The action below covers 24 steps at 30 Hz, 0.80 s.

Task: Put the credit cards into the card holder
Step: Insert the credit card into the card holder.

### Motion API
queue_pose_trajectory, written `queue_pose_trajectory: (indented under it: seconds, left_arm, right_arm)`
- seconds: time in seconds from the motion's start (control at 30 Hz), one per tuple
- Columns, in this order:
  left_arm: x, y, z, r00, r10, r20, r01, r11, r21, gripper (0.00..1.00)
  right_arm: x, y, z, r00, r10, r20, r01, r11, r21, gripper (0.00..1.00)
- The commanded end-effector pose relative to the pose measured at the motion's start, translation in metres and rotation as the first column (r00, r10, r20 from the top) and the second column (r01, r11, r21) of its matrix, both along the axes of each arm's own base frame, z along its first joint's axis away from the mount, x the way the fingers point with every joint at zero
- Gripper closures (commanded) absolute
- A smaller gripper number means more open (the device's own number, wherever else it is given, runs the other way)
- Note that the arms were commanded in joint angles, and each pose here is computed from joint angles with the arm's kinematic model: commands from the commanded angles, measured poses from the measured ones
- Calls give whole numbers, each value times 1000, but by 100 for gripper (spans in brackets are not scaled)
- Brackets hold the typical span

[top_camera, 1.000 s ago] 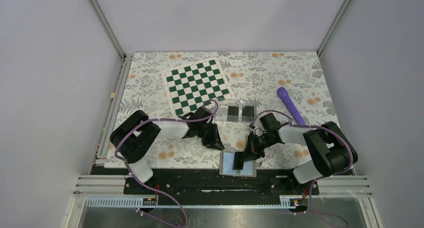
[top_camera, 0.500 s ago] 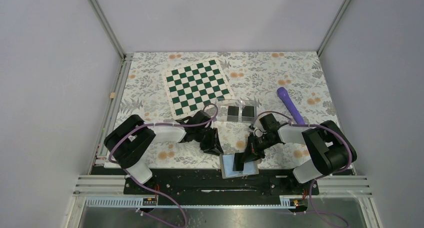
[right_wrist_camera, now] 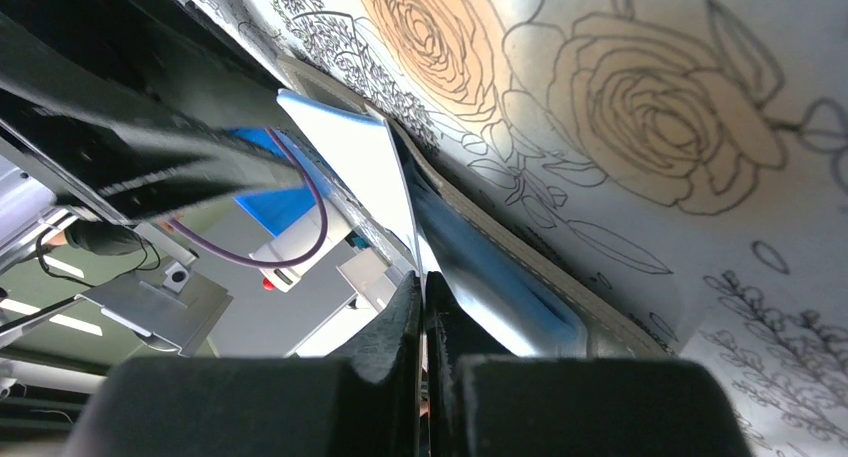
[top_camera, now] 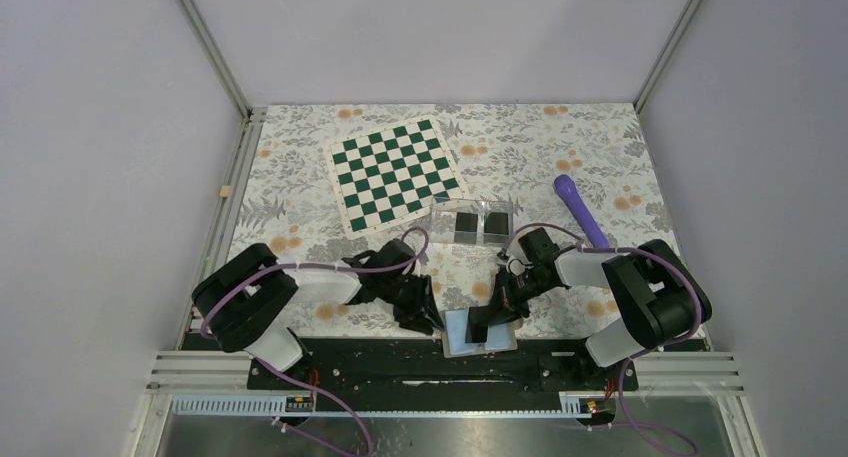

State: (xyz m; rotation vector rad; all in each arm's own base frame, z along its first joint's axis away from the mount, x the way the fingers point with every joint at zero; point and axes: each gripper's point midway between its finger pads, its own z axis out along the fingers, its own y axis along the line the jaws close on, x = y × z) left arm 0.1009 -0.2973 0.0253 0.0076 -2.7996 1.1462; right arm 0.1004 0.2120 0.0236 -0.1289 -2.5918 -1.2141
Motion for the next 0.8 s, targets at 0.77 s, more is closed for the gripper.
queue_pose_trajectory:
  seconds: [0.77]
  left_arm:
    - [-2, -47, 18, 996, 84, 21, -79, 983, -166, 91]
  right_arm:
    - [-8, -5, -6, 1000, 24, 5, -24, 999, -35, 100]
